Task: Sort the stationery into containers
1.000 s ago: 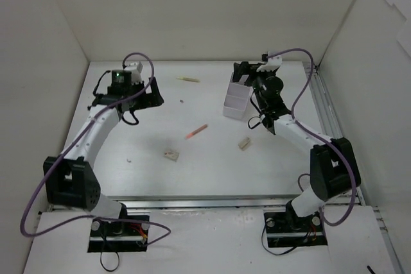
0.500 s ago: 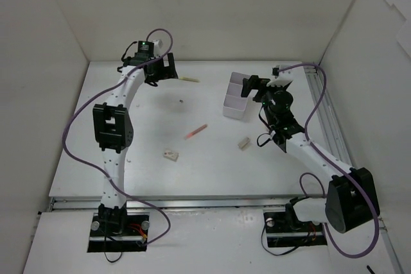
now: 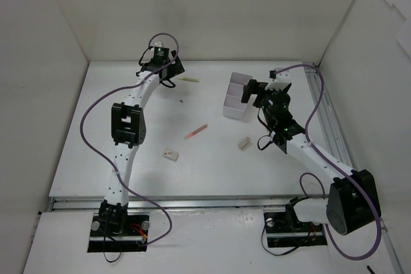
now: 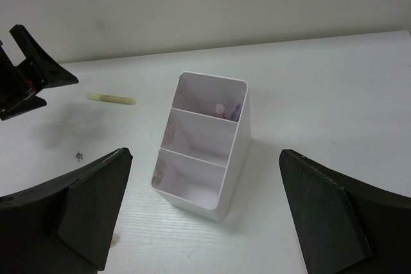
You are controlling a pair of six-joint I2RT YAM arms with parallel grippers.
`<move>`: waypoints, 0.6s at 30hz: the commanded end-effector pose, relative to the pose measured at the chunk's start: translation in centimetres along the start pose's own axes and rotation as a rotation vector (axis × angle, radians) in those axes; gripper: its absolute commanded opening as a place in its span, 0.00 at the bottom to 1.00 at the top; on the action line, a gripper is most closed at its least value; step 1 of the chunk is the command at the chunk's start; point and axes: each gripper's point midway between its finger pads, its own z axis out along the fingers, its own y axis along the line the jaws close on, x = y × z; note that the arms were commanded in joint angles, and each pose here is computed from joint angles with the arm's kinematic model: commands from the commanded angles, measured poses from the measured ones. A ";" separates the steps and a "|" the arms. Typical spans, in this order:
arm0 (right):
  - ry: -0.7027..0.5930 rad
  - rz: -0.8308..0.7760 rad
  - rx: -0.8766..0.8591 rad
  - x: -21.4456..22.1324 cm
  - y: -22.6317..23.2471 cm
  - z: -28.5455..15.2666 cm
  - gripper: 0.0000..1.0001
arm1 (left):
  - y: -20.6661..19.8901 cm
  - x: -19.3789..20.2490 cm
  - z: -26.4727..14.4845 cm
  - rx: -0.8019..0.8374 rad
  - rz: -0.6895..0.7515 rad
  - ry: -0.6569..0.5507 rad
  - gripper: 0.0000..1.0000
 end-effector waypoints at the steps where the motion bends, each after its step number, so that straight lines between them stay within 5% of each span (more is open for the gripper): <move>1: -0.078 0.023 -0.012 -3.1 0.6 -0.4 0.98 | -6.2 -5.9 -2.5 0.191 0.014 -0.217 1.00; 9: -0.019 0.005 -0.033 -1.8 1.0 -0.4 0.98 | -11.9 -8.9 -3.3 0.490 0.061 -0.367 1.00; 18: -0.023 0.033 -0.014 -1.6 0.4 -1.3 0.98 | -14.5 -8.2 -1.2 0.706 -0.219 -0.348 1.00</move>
